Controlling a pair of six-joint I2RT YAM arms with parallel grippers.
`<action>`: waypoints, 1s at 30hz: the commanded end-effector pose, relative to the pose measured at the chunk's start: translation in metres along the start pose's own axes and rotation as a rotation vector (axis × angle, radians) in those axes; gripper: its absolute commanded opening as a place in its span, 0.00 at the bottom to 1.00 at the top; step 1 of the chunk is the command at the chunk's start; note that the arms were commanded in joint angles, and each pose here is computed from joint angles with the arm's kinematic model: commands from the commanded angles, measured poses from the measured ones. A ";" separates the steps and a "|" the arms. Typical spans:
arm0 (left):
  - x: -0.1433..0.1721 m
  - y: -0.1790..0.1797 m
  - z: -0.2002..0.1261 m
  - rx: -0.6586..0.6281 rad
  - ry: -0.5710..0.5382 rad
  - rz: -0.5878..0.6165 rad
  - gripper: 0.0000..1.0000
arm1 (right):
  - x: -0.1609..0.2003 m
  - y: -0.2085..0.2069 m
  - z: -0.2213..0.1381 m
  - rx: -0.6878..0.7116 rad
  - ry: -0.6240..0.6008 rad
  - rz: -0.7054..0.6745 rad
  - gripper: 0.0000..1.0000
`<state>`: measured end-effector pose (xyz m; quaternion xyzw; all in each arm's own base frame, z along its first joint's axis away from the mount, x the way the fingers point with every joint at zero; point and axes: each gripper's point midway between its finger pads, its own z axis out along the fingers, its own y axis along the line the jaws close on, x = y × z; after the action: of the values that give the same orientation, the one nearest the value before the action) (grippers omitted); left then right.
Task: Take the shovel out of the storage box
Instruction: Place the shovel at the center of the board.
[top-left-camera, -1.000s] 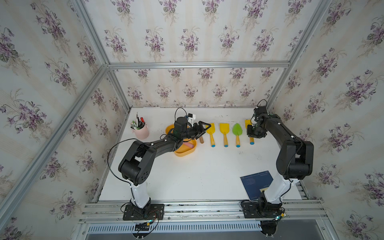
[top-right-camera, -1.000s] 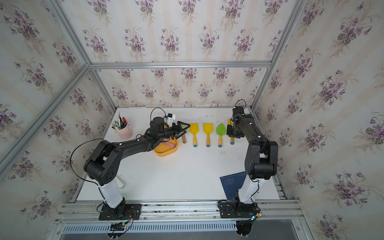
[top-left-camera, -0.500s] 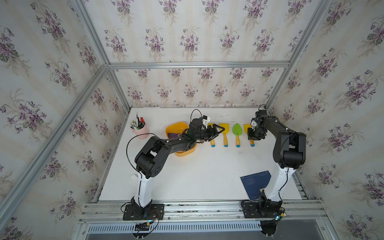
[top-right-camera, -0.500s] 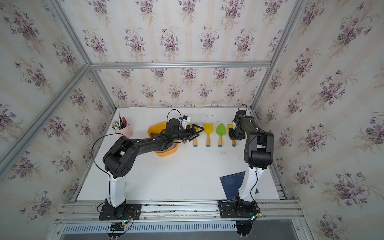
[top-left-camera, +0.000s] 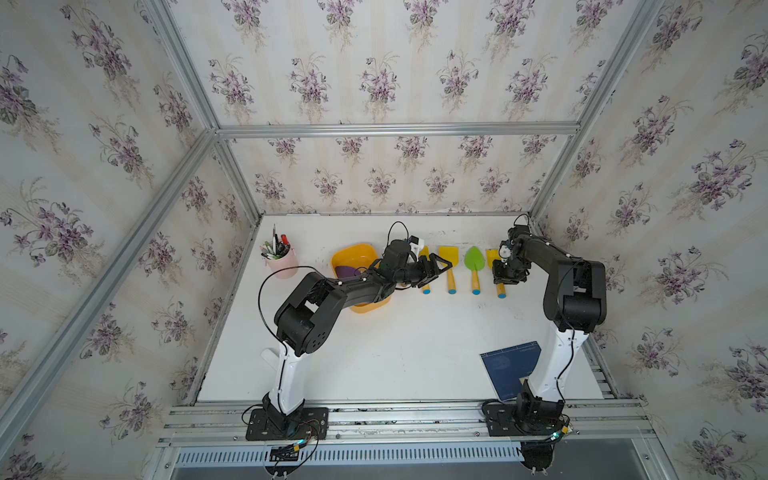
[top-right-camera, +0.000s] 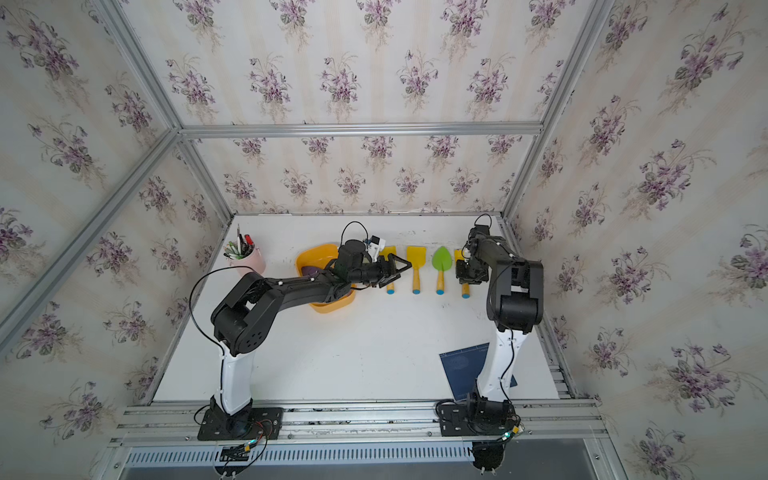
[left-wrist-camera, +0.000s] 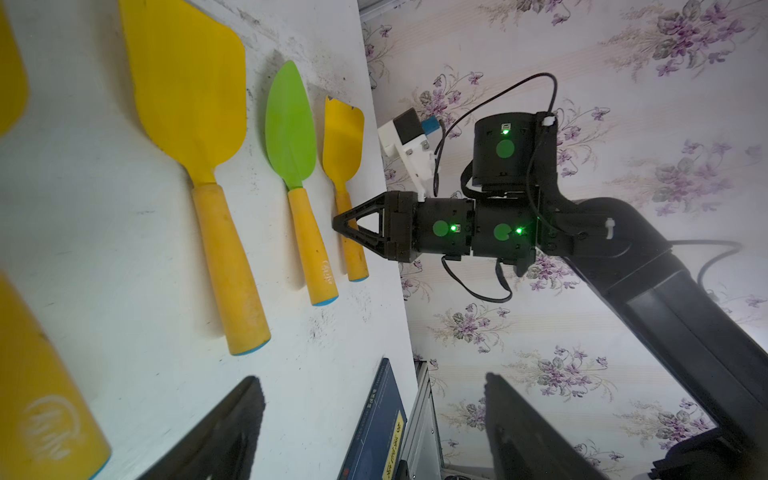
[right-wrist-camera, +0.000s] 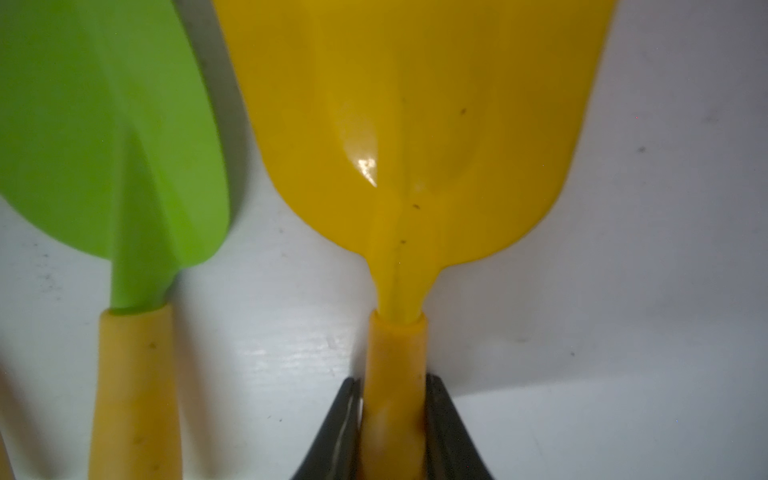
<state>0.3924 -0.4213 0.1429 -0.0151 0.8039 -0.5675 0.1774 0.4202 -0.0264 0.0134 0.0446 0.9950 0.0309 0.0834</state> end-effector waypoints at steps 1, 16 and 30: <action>-0.002 -0.008 -0.003 0.007 -0.007 0.036 0.82 | 0.000 0.000 0.002 0.000 -0.004 -0.021 0.22; -0.001 -0.008 -0.007 -0.004 -0.003 0.042 0.83 | -0.001 0.000 0.000 -0.016 0.007 0.030 0.47; -0.041 0.011 -0.105 -0.126 -0.094 0.078 0.82 | -0.022 0.080 -0.135 -0.082 -0.252 -0.041 0.57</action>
<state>0.4077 -0.3284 0.1716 -0.0430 0.8192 -0.5239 0.2291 0.4301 0.0116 0.1381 0.0423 0.9764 0.0459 0.2066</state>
